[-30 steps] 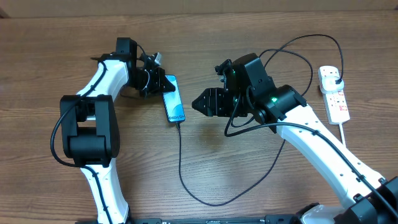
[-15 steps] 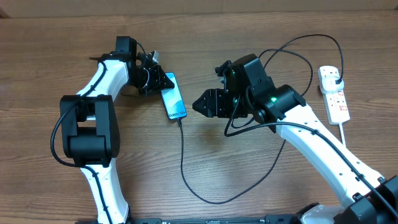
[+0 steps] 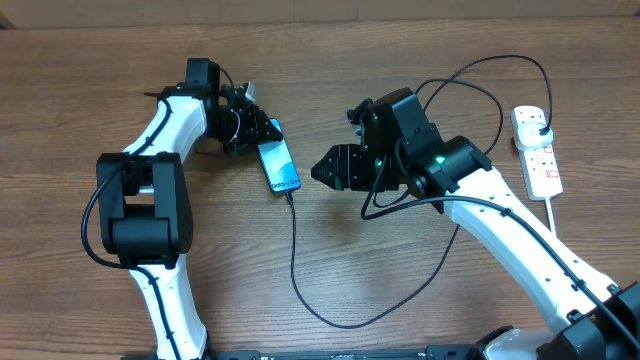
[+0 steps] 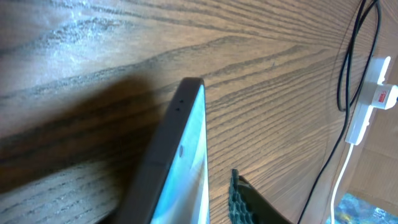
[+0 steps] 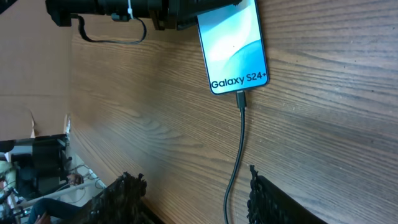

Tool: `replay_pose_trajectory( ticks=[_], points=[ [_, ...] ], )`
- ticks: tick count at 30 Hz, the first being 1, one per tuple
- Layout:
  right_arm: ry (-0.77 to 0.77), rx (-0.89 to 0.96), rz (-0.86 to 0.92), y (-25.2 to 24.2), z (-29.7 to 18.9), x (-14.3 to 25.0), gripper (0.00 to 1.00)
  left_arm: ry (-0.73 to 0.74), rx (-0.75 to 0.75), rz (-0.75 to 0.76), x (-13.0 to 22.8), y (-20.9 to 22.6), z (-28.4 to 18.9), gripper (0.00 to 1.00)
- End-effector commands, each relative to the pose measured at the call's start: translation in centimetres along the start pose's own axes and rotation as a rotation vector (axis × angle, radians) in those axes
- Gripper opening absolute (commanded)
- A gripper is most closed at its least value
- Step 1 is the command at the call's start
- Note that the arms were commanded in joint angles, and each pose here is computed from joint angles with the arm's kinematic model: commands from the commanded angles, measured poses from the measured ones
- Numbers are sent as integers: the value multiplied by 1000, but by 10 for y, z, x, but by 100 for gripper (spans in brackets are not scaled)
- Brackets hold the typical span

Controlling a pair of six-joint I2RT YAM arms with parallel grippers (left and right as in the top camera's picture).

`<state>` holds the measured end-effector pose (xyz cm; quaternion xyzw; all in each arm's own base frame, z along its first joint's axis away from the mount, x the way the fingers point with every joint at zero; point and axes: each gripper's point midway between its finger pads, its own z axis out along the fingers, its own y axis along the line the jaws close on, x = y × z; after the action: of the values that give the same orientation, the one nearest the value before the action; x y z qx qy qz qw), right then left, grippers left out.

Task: Plug charger to phone and switch on socket
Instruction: 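Lower the plugged phone toward the table with both grippers, then open both grippers and release the phone and plug on the table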

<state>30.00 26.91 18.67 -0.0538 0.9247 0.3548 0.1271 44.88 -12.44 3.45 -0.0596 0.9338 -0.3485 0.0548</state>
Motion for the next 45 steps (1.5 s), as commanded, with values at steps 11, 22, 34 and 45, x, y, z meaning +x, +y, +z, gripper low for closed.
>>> replay_pose_trajectory(
  ticks=[11, 22, 34, 45],
  points=[
    [-7, 9, -2, 1, -3, -4, 58, 32, -7, -140, 9, 0, -2, 46],
    [-7, 10, -2, 1, -3, -4, 58, 22, -46, -163, 8, 6, -2, 57],
    [-4, 12, 0, 0, -3, -3, 58, 17, -110, -172, 9, 18, -3, 64],
    [-2, 13, 1, 0, -3, -2, 58, 16, -113, -172, 9, 18, -3, 65]
  ],
)
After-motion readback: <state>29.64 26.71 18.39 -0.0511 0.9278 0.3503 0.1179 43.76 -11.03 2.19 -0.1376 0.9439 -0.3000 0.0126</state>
